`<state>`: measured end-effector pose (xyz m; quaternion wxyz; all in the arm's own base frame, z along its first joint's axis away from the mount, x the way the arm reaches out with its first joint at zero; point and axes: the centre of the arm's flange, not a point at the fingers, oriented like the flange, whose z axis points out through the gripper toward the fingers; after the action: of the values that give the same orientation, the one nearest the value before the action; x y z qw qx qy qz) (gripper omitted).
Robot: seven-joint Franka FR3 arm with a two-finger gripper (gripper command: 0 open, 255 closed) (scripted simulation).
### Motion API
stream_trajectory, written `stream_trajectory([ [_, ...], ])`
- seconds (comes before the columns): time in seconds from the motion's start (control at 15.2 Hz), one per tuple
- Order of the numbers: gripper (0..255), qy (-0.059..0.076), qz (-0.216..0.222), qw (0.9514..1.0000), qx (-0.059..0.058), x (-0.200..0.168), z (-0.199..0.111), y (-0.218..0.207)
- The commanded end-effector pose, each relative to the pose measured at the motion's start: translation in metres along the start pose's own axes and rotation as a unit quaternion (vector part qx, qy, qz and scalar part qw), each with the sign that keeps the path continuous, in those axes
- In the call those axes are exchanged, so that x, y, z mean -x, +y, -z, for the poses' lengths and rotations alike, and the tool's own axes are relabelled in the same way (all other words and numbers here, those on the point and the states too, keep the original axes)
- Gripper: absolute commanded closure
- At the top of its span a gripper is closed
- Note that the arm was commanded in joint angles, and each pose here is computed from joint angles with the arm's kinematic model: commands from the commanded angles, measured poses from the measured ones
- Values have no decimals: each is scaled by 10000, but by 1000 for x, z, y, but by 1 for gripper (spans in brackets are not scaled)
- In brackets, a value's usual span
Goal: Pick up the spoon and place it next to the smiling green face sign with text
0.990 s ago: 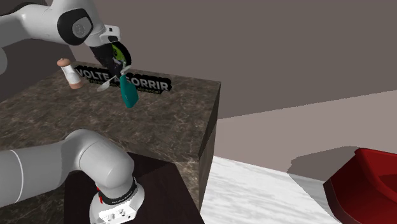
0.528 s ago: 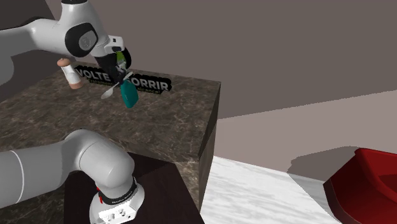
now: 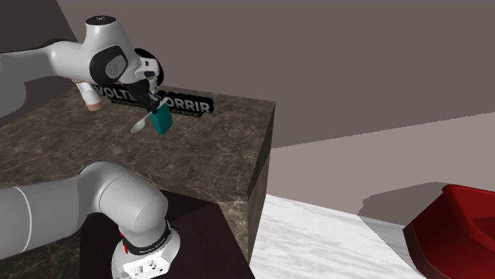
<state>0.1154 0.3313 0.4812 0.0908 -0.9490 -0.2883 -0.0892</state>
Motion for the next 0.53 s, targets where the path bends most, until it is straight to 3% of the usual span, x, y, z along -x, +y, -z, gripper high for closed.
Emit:
stream_trajectory([
  [0.0, 255, 3, -1, 10000, -1, 3, -10, 2],
  [0.46, 255, 3, -1, 10000, -1, 12, -46, 6],
])
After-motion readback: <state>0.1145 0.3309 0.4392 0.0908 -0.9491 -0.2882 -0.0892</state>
